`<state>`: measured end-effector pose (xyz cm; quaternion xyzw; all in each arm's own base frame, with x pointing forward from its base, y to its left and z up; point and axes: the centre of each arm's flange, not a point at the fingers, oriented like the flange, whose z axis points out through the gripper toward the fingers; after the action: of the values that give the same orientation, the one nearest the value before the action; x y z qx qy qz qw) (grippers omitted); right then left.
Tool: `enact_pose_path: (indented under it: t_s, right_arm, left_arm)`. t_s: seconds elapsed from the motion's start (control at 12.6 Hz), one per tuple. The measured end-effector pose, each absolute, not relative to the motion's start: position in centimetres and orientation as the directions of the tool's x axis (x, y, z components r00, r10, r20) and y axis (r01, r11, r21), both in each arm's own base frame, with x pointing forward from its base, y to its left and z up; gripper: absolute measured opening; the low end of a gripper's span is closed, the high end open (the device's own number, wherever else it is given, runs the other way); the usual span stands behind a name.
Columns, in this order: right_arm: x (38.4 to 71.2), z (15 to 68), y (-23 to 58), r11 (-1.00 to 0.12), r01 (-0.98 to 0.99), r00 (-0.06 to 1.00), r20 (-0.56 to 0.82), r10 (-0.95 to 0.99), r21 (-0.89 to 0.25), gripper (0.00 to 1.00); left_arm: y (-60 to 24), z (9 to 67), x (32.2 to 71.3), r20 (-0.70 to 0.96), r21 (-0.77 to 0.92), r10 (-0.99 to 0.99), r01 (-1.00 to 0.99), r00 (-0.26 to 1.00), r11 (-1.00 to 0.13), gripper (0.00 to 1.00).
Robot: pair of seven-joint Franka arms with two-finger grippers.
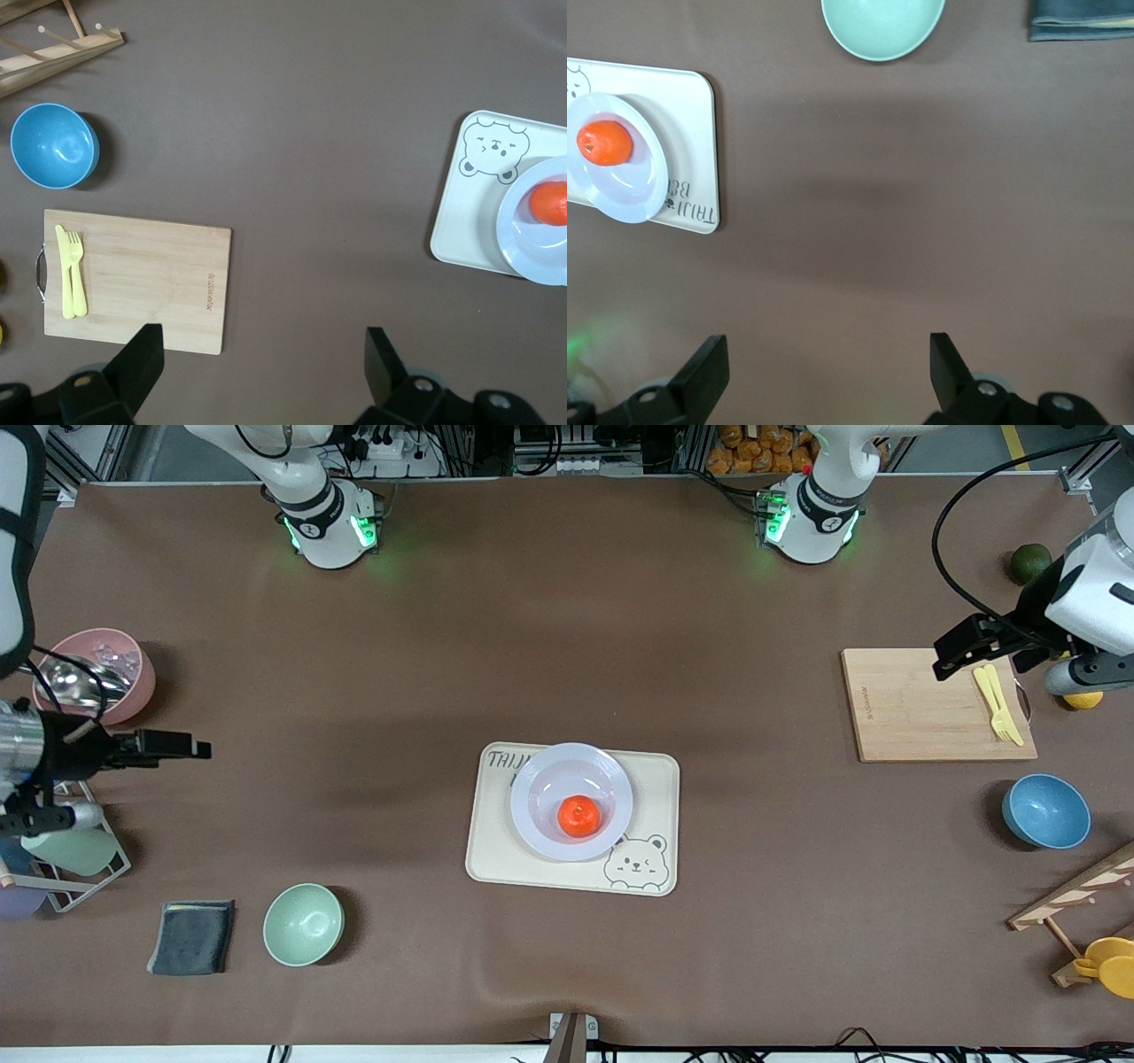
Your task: Place orange and plate with both arms
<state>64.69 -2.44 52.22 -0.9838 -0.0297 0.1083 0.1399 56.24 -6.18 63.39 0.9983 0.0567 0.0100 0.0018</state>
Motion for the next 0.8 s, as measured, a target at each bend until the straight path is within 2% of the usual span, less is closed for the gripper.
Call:
enact_pose_path:
  t_s: [0.4, 0.8]
  right_arm:
    - [60.1, 57.6, 0.0, -0.983, 0.022, 0.99, -0.135, 0.046, -0.18, 1.0]
    - [55.7, 58.5, 1.1, -0.99, 0.012, 0.999, -0.049, 0.019, -0.139, 1.0]
  left_arm:
    - [-5.5, 63.4, 56.3, 0.021, 0.004, 0.116, 0.115, 0.993, -0.993, 1.0]
    - [-5.5, 63.5, 56.3, 0.022, 0.004, 0.095, 0.095, 0.995, -0.995, 1.0]
